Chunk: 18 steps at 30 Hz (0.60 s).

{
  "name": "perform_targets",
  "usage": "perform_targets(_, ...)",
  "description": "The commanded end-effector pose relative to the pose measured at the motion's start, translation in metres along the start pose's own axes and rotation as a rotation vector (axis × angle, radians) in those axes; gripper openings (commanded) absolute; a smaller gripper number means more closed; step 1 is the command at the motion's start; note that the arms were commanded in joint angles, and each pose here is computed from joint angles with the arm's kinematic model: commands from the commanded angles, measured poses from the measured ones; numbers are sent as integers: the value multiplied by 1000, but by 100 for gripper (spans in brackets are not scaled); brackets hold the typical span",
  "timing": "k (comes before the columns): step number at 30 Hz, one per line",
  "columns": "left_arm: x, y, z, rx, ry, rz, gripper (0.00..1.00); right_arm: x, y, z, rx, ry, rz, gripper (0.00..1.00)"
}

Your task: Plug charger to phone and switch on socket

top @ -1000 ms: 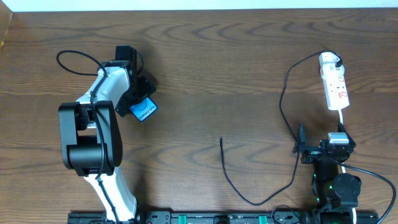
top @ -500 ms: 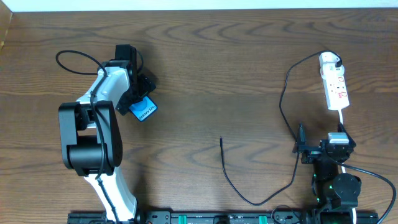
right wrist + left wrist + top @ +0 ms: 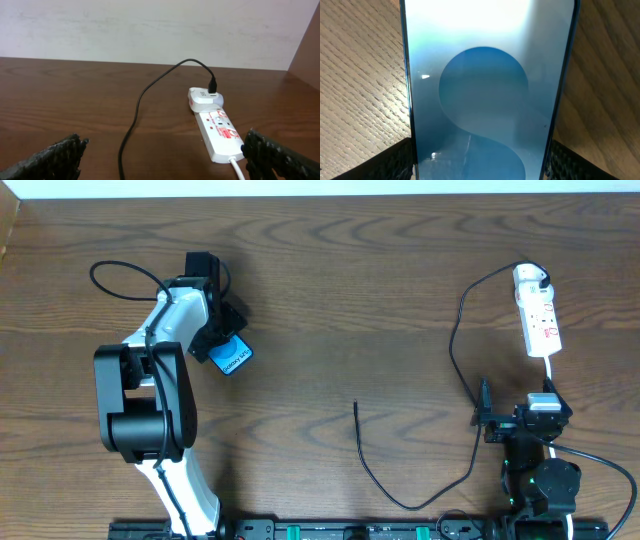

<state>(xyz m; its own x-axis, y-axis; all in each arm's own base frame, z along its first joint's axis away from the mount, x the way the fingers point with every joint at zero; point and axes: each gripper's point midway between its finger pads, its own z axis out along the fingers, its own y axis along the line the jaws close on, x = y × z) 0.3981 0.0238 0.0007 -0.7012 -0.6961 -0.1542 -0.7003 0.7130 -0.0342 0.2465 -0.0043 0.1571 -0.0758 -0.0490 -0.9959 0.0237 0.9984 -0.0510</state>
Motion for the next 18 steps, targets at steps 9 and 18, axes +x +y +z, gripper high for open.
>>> perform_targets(9, 4, 7, 7, -29, 14, -4, 65, 0, 0, 0, -1, -2, -13, 99)
perform_targets(18, 5, 8, 7, -35, 18, -2, 28, 0, 0, 0, -1, -2, -13, 99)
